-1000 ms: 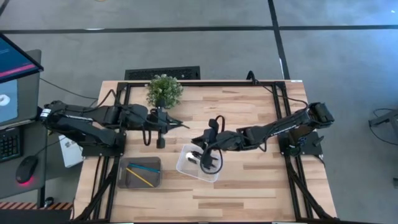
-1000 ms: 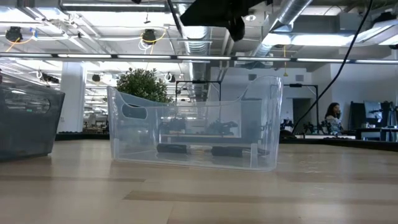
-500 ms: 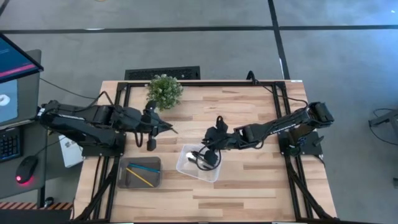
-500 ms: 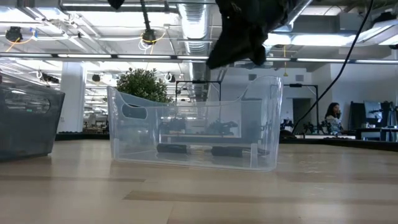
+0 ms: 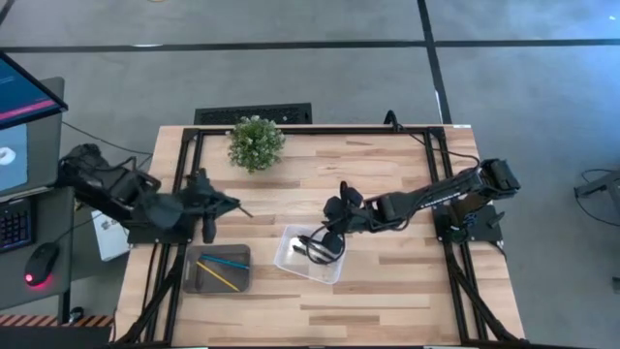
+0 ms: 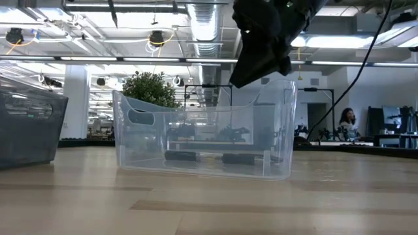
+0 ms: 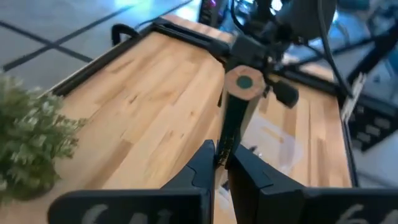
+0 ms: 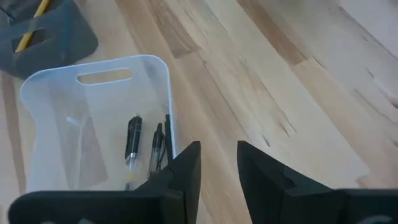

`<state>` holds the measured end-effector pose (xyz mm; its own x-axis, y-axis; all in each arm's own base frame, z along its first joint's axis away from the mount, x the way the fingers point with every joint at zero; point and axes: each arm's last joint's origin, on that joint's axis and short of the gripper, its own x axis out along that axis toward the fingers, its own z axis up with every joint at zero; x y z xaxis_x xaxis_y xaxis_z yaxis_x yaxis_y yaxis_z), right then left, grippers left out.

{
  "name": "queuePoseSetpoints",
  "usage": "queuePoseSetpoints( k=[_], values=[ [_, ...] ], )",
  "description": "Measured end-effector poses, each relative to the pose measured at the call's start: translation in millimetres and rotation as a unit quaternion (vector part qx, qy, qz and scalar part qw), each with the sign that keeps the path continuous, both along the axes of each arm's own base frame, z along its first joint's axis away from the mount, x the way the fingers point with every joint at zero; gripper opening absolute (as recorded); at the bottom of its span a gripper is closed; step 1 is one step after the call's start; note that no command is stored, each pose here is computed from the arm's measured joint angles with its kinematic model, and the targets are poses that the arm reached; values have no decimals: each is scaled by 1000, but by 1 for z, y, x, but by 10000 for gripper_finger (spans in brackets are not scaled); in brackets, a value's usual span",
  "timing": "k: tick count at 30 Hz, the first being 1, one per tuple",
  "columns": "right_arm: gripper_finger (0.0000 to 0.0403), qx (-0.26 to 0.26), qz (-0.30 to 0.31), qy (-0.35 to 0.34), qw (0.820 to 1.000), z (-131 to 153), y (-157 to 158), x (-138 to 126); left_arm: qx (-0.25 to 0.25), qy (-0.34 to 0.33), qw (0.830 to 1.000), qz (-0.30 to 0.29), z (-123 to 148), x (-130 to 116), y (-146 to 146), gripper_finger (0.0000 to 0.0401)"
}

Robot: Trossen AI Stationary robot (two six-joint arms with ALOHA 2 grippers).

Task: Sort pens & pencils
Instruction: Put the green pencil into the black bin

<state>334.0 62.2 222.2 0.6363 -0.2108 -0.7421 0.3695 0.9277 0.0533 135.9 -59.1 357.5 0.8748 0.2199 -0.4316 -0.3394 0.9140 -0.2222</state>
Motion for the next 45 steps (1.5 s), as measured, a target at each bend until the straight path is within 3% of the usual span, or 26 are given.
queuePoseSetpoints(
  k=[14,23,31,34,45],
  values=[
    [134,-45,24,21,998,0,-19,2,-158,-24,980,117,-30,-32,-37,13],
    [134,-68,52,50,995,-3,-20,-1,-268,-28,941,206,-78,-39,-58,13],
    [137,-71,64,67,993,-5,-15,-4,-337,61,909,238,-100,-38,-82,13],
    [136,-78,73,71,992,-5,-14,-5,-345,42,908,233,-104,-32,-92,13],
    [137,-79,76,71,991,-5,-13,-5,-312,69,913,254,-131,-17,-114,13]
  ],
)
